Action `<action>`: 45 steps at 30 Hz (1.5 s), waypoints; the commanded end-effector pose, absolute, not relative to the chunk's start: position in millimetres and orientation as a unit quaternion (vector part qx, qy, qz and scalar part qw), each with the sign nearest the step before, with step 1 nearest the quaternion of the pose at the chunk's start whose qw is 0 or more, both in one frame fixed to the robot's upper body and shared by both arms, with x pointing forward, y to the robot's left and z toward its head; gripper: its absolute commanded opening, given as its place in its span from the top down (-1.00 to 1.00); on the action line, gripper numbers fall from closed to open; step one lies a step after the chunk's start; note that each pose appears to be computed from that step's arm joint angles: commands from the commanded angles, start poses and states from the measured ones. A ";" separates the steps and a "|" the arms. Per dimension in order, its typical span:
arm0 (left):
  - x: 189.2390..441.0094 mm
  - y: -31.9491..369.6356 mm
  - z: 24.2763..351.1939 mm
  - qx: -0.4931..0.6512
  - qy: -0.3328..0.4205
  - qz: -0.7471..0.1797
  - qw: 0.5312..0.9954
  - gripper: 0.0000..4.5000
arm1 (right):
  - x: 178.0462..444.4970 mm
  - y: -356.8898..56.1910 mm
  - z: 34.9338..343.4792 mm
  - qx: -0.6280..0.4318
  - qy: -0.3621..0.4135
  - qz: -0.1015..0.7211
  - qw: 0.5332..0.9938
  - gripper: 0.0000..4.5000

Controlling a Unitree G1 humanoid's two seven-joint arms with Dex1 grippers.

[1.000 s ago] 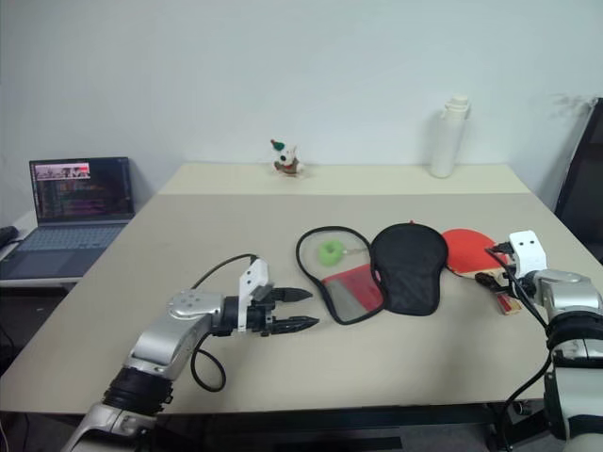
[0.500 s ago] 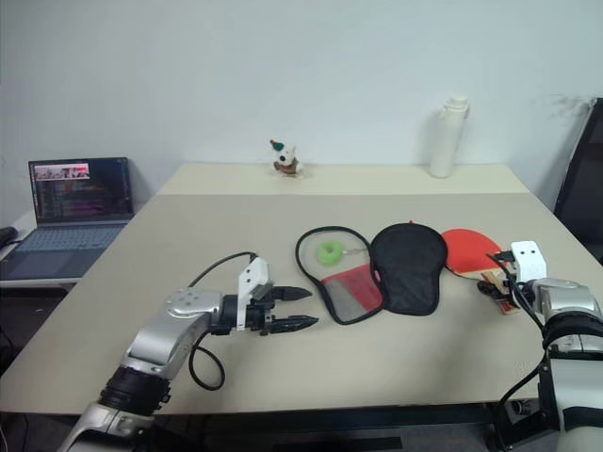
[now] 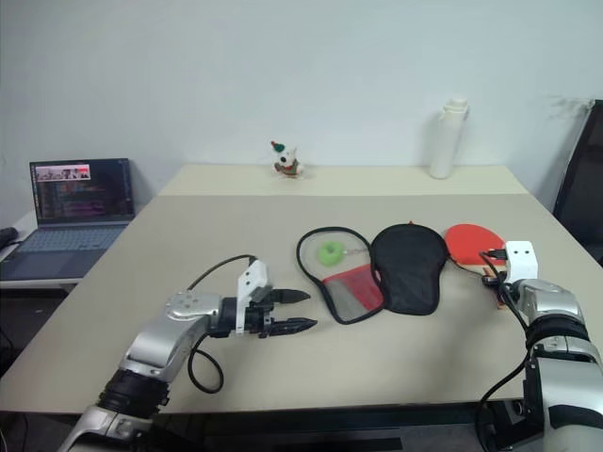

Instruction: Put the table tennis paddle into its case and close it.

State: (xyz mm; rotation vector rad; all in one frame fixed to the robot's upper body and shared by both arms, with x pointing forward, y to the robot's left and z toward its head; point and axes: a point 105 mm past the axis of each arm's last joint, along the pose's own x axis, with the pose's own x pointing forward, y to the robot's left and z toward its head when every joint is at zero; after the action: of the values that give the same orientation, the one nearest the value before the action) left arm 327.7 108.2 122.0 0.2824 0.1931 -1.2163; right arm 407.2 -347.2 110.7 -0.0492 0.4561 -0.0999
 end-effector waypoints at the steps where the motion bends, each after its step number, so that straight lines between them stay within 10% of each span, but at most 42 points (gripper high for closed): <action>1: 326.3 109.9 136.5 0.149 0.060 -0.566 0.809 -0.48 | 413.5 -371.5 187.1 -0.033 0.115 -0.089 0.989 0.50; 8: 327.4 111.5 133.8 0.149 0.063 -0.564 0.810 -0.48 | 419.6 -297.1 238.9 -0.001 0.063 0.020 0.998 0.50; 17: 329.3 109.9 130.2 0.150 0.062 -0.564 0.810 -0.48 | 404.1 -181.5 205.8 0.130 0.081 0.081 0.985 0.50; 45: 339.5 112.9 181.0 0.119 -0.025 -0.537 0.835 -0.48 | 405.3 -162.2 127.7 0.079 0.172 0.047 0.981 0.50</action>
State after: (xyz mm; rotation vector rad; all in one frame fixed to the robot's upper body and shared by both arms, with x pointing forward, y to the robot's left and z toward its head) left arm 341.0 115.3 156.8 0.2402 0.0370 -1.1339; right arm 402.5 -158.7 113.7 0.1654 0.4070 0.1108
